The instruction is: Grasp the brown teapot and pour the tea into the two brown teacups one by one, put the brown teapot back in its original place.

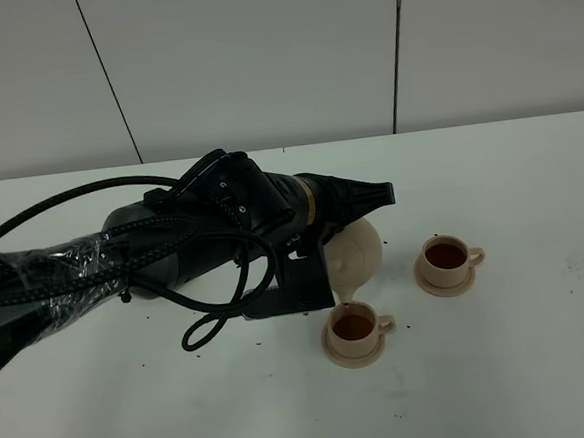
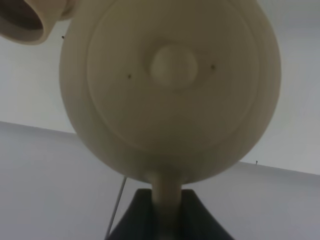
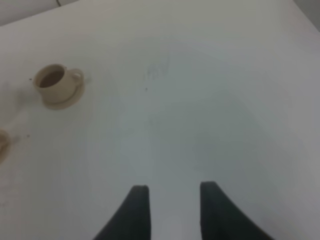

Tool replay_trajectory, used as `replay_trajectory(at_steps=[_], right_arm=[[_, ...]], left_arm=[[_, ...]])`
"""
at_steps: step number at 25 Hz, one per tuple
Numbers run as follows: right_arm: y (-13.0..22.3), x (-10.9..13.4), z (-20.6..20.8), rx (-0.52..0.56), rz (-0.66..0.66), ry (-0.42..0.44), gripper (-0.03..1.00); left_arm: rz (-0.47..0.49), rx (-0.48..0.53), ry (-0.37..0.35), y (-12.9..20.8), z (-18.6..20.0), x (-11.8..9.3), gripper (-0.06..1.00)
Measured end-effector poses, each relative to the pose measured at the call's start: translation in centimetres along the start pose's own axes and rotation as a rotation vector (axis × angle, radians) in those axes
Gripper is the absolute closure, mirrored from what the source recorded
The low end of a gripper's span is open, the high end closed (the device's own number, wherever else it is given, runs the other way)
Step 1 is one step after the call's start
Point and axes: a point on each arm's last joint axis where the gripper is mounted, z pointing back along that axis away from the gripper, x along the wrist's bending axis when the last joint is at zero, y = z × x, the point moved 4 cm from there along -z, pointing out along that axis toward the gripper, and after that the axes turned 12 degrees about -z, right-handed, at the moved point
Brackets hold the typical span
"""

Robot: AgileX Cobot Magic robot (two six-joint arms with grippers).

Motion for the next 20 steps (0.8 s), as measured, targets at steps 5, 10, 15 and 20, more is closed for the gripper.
replay_trajectory(at_steps=[5, 10, 15, 20], right_arm=[[0.00, 0.00, 0.00, 0.000, 0.000, 0.000, 0.73], [0.00, 0.00, 0.00, 0.000, 0.000, 0.000, 0.73], [0.00, 0.00, 0.00, 0.000, 0.000, 0.000, 0.73], [0.00, 0.00, 0.00, 0.000, 0.000, 0.000, 0.73]], left_arm=[[0.000, 0.000, 0.000, 0.00, 0.00, 0.00, 0.78], [-0.003, 0.000, -0.002, -0.04, 0.03, 0.17, 0.78], [-0.012, 0.000, -0.009, -0.14, 0.12, 0.58, 0.78], [-0.026, 0.005, -0.003, -0.08, 0.12, 0.52, 0.78]])
